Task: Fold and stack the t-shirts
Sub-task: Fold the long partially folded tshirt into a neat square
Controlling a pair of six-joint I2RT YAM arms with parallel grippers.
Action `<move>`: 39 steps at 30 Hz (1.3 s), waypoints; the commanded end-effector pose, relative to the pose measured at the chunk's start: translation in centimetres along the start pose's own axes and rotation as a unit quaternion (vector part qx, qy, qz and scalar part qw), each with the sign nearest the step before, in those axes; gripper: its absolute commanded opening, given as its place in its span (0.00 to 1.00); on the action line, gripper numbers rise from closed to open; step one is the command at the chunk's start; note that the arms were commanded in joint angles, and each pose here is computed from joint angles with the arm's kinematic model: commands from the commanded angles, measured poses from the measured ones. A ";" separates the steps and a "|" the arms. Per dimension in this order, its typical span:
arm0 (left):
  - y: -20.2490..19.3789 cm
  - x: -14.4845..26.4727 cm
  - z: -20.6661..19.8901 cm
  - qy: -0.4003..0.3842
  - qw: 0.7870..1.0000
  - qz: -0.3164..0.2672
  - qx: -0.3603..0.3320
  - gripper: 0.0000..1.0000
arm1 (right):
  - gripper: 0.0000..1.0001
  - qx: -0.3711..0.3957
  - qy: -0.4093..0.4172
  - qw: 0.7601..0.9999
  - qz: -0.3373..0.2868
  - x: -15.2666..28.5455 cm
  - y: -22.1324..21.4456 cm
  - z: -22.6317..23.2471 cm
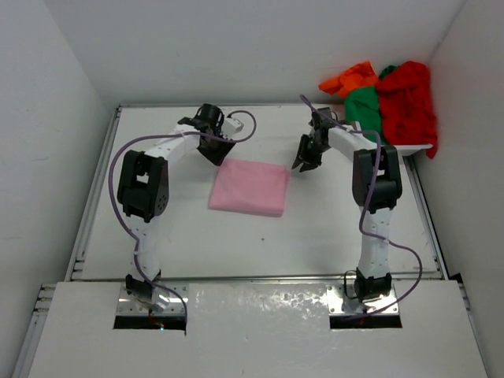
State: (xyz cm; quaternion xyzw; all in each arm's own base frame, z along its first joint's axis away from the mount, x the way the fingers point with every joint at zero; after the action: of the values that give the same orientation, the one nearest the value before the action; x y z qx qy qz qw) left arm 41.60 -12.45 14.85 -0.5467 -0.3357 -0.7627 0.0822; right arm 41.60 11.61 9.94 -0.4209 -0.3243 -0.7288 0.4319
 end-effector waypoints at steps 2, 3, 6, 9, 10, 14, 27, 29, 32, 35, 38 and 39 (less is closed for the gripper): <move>2.4 1.0 3.1 0.082 0.995 -0.055 0.025 0.54 | 0.32 0.003 -0.011 0.995 -0.098 2.0 4.4 0.4; 2.7 0.8 3.6 0.095 0.993 -0.061 0.028 0.62 | 0.29 0.011 -0.013 0.994 -0.112 2.5 4.7 0.4; 3.3 1.2 5.1 0.120 0.990 -0.065 0.044 0.63 | 0.24 0.053 0.003 0.988 -0.148 4.8 4.8 1.4; 3.9 3.5 6.9 0.140 0.984 -0.078 0.075 0.59 | 0.17 0.114 0.043 0.974 -0.193 7.6 2.4 3.3; 4.4 4.7 7.3 0.147 0.982 -0.088 0.079 0.58 | 0.15 0.128 0.041 0.974 -0.184 7.0 0.8 2.8; 4.9 7.8 4.2 0.052 0.981 -0.169 0.073 0.49 | 0.05 0.171 0.109 0.960 -0.193 7.3 -4.3 5.7; 1.3 0.8 0.4 -0.037 0.986 -0.139 0.084 0.26 | 0.00 0.067 0.098 0.980 -0.159 -0.2 -3.9 4.3; 1.0 -0.5 0.5 -0.035 0.987 -0.128 0.093 0.27 | 0.00 0.049 0.083 0.981 -0.166 -0.8 -3.2 3.1; 0.4 -2.3 0.5 -0.033 0.988 -0.104 0.108 0.27 | 0.00 0.036 0.075 0.983 -0.164 -1.7 -2.7 2.1; 0.1 -3.1 0.6 -0.025 0.988 -0.090 0.121 0.27 | 0.00 0.049 0.064 0.985 -0.155 -2.1 -2.2 1.9; 0.3 -3.0 1.0 -0.015 0.988 -0.090 0.125 0.27 | 0.00 0.054 0.055 0.985 -0.154 -2.6 -1.5 1.6; 0.5 -2.8 1.2 -0.008 0.988 -0.091 0.126 0.27 | 0.00 0.055 0.055 0.985 -0.155 -2.8 -1.2 1.6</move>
State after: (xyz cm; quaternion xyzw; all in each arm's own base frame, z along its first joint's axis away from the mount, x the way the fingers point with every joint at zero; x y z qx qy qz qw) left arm 42.06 -12.72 10.53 -0.5515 -0.4585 -0.6911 0.0898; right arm 40.42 14.64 7.70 -0.3128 -0.3817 -0.7896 0.3648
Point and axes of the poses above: each gripper's point midway between its finger pads, its own x axis back along the fingers, its own z axis along the line the jaws close on, y = z × x, the point moved 10 cm from there along x, back along the fingers, and after that the axes turned 11 degrees about -x, right-handed, at the moved point
